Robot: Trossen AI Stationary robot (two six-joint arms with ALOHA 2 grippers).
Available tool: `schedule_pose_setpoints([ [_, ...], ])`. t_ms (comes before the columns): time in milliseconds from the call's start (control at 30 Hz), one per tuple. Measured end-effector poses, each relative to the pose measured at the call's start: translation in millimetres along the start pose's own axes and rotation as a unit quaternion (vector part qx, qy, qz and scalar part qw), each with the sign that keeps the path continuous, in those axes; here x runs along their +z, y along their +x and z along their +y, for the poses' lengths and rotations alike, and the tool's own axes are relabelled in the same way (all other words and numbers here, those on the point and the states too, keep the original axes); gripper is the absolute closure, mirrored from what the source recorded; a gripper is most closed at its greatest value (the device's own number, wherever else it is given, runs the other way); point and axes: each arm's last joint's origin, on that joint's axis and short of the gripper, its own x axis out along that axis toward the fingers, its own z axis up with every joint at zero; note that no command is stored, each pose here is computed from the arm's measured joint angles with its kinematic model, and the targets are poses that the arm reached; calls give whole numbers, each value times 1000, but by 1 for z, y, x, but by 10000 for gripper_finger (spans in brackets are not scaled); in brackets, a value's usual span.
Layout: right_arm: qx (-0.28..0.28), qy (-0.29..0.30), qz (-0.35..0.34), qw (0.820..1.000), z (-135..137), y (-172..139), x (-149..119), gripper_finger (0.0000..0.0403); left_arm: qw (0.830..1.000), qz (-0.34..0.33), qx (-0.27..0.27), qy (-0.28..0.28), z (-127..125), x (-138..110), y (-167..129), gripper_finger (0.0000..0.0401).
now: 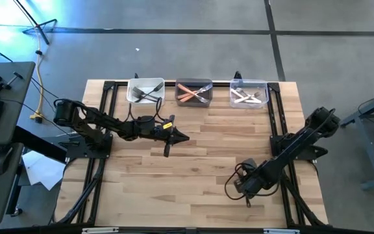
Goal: Sort silverware by color (type)
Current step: Put the black fork into the white bin
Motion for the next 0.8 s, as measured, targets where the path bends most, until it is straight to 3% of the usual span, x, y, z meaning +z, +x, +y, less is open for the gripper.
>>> schedule_pose_setpoints([
  [167,69,-33,-4,997,14,2,-3,279,1000,2,0,0,0,0,0,394],
  [400,14,-27,-14,999,12,18,1,279,1000,7,1,-2,0,-1,0,394],
  [533,14,-39,-13,999,13,20,1,284,1000,9,1,-4,0,-2,0,394],
  [633,14,-54,-15,998,13,20,1,312,1000,10,1,-4,0,-2,0,394],
  [800,8,-93,-15,996,13,19,1,392,1000,12,2,-18,0,-5,-2,394],
])
